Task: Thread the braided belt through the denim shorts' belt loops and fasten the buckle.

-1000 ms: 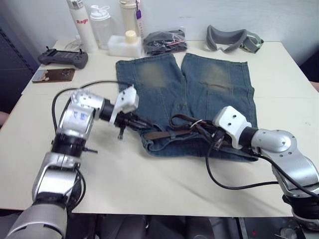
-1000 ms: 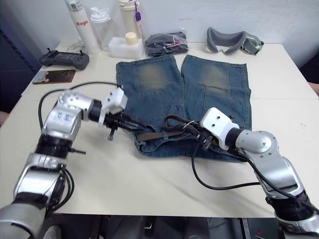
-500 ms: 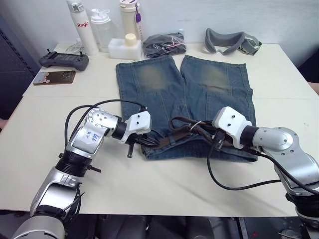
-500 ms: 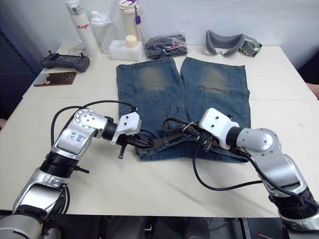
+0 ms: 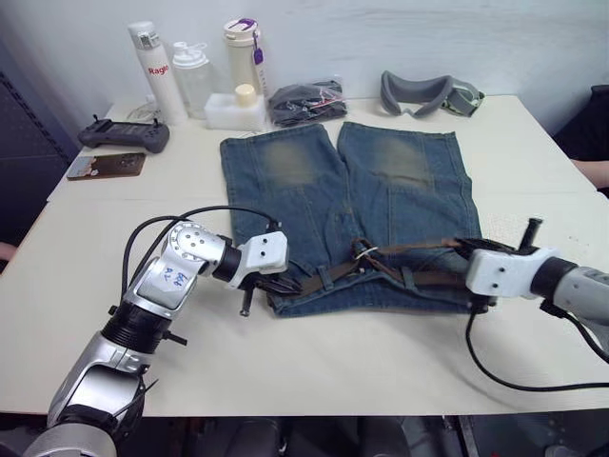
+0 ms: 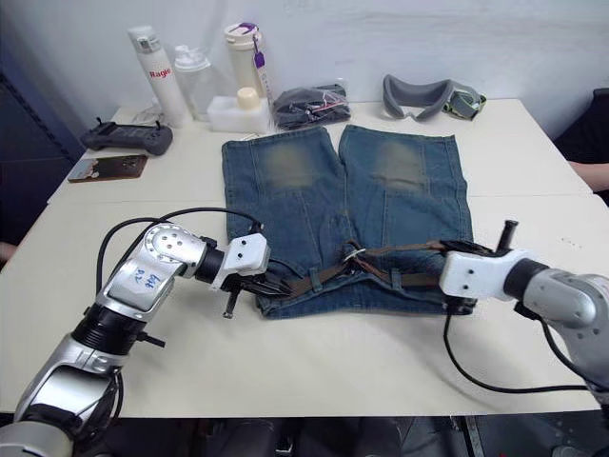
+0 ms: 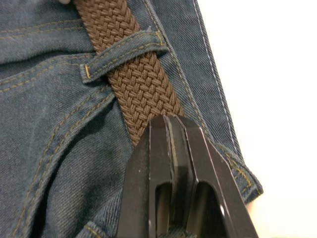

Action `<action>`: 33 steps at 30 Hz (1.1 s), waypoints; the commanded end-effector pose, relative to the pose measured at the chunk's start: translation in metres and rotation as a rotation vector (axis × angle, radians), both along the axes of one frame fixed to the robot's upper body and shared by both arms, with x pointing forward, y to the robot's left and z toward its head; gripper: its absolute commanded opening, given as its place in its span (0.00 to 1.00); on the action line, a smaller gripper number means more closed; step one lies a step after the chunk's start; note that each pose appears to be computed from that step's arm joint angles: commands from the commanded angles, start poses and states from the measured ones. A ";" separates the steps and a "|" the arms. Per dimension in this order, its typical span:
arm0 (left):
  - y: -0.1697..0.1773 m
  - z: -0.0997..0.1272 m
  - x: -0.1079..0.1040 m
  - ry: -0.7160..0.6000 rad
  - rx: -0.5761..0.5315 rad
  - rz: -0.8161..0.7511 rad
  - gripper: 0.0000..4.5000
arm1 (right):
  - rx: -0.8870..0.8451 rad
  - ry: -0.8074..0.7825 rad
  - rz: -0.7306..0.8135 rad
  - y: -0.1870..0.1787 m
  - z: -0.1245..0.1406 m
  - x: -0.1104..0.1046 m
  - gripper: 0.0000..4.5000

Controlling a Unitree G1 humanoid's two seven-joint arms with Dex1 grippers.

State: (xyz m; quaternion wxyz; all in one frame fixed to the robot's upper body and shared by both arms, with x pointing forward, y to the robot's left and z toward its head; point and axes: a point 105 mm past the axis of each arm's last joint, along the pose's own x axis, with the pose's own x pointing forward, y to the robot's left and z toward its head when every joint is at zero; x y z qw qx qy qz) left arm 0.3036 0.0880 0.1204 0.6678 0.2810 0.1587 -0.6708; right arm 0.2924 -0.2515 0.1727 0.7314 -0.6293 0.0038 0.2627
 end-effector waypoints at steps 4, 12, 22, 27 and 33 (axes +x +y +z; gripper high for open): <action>0.020 -0.050 -0.027 0.222 0.128 0.005 0.03 | -0.091 -0.096 -0.085 -0.049 0.013 -0.012 0.00; 0.028 -0.054 -0.035 0.248 0.152 -0.011 0.03 | -0.103 -0.043 -0.005 -0.044 -0.018 -0.023 0.00; 0.024 -0.025 -0.015 0.204 0.024 0.040 0.00 | 0.054 0.036 0.001 -0.024 -0.024 -0.020 0.54; 0.026 -0.008 -0.007 0.183 -0.027 0.073 0.00 | 0.124 0.121 -0.026 -0.028 -0.012 -0.024 0.99; 0.044 0.046 -0.003 0.263 -0.229 0.143 0.40 | 0.544 0.337 -0.193 -0.051 0.016 -0.034 1.00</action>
